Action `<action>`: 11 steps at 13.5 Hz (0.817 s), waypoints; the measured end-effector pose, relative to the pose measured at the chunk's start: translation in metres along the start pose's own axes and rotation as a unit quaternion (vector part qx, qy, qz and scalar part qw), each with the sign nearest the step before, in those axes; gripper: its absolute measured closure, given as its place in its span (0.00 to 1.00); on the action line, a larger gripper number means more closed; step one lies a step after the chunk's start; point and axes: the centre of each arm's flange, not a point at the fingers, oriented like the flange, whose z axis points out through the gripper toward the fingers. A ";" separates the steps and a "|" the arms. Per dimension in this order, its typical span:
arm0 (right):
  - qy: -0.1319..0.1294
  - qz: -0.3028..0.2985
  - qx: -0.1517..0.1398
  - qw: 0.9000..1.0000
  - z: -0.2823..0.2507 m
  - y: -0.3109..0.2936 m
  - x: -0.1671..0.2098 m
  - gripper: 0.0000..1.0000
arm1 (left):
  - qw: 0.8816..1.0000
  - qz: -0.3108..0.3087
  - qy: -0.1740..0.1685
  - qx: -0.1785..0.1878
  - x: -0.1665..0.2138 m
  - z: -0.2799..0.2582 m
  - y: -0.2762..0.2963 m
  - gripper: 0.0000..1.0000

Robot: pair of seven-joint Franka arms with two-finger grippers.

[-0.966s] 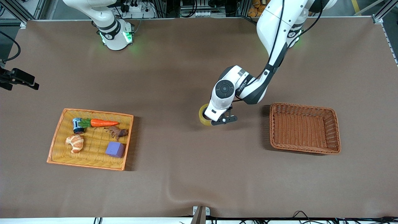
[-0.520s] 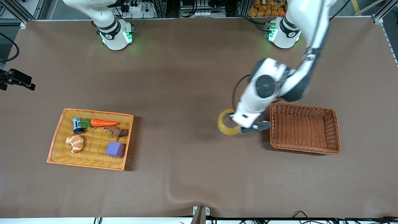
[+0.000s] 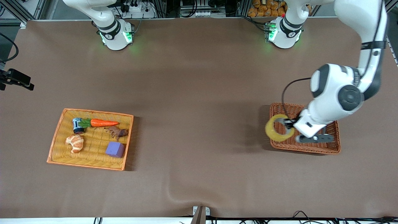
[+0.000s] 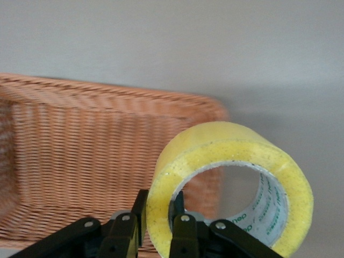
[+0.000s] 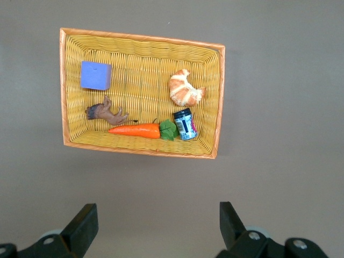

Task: Transfer tape with both arms
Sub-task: 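Lower the tape roll into the wicker basket and open the left gripper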

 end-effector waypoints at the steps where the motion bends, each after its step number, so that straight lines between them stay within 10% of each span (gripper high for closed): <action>1: 0.000 0.001 0.000 1.000 0.000 0.001 0.000 0.00 | 1.000 0.014 -0.007 -0.001 -0.002 0.010 -0.030 0.78; 8: 0.002 0.004 0.000 1.000 -0.002 0.005 0.000 0.00 | 0.999 0.044 -0.021 -0.015 -0.016 0.105 -0.130 0.74; 11: 0.002 0.004 0.000 1.000 -0.002 0.005 0.000 0.00 | 0.999 0.051 -0.006 -0.015 -0.007 0.098 -0.125 0.45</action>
